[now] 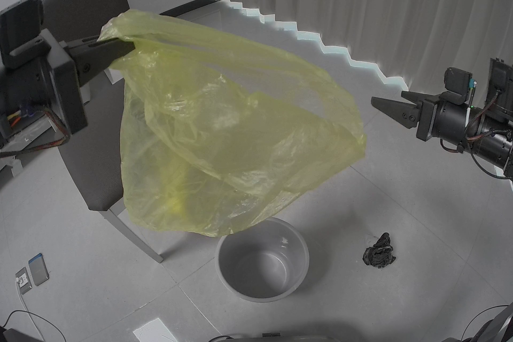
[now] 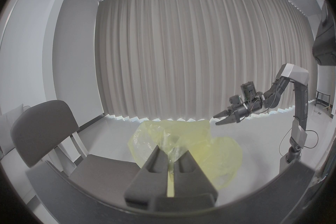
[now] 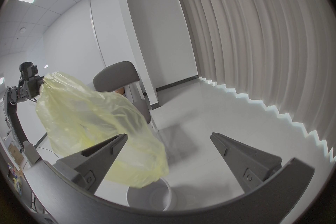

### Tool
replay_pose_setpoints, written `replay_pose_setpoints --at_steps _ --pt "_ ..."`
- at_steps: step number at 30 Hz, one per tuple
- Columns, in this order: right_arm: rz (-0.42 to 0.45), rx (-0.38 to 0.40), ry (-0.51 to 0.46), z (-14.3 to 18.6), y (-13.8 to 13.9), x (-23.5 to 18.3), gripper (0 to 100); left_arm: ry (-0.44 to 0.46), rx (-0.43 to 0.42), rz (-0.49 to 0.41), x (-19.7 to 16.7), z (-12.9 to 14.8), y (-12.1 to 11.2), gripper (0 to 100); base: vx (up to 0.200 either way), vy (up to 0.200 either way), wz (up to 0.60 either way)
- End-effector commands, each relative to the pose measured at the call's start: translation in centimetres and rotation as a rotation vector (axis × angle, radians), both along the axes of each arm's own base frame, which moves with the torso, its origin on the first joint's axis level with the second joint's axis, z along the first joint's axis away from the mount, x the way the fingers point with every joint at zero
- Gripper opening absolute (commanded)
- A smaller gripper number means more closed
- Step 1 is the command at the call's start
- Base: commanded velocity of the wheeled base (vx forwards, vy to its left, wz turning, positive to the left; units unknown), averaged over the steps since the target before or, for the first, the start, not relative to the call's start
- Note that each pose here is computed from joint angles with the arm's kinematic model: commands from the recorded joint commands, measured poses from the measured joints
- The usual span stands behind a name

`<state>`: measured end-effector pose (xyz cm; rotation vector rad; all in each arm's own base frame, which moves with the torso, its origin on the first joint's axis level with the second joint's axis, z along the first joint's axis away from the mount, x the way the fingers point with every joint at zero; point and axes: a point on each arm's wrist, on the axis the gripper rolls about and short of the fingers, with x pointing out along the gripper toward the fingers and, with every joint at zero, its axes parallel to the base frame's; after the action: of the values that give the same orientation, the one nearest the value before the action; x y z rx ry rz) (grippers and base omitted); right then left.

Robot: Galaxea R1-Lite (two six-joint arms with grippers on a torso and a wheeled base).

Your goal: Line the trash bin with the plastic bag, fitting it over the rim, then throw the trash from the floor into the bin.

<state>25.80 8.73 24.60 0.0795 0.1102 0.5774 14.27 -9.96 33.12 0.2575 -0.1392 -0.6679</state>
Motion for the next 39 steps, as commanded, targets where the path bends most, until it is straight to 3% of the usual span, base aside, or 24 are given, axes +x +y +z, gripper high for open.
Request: replay_pose_setpoints --at_steps 1,6,11,22,31,39 --pt "0.026 -0.013 0.069 -1.8 1.2 1.2 100 -0.021 -0.014 -0.010 -0.4 0.6 0.1 0 0.000 0.000 0.00" --pt "0.073 0.022 0.123 -2.4 2.1 0.3 100 -0.026 -0.018 -0.008 -0.4 0.8 0.1 0 0.000 0.000 0.00" --pt "0.124 0.010 0.170 -3.7 2.8 -1.3 100 -0.033 -0.022 -0.002 -0.3 1.0 0.2 0 0.000 0.000 0.00" --pt "0.154 -0.012 0.204 -5.3 1.6 -5.8 100 -0.037 -0.024 0.021 0.0 1.3 0.4 0 0.000 0.000 0.00" --pt "0.160 -0.003 0.172 -5.2 0.1 -9.1 100 -0.041 -0.026 0.053 0.4 1.5 0.8 0 0.000 0.000 0.00" --pt "0.221 -0.031 0.222 -6.4 1.6 -8.9 100 -0.053 -0.033 0.044 0.3 1.9 0.7 0 0.000 0.000 0.00"
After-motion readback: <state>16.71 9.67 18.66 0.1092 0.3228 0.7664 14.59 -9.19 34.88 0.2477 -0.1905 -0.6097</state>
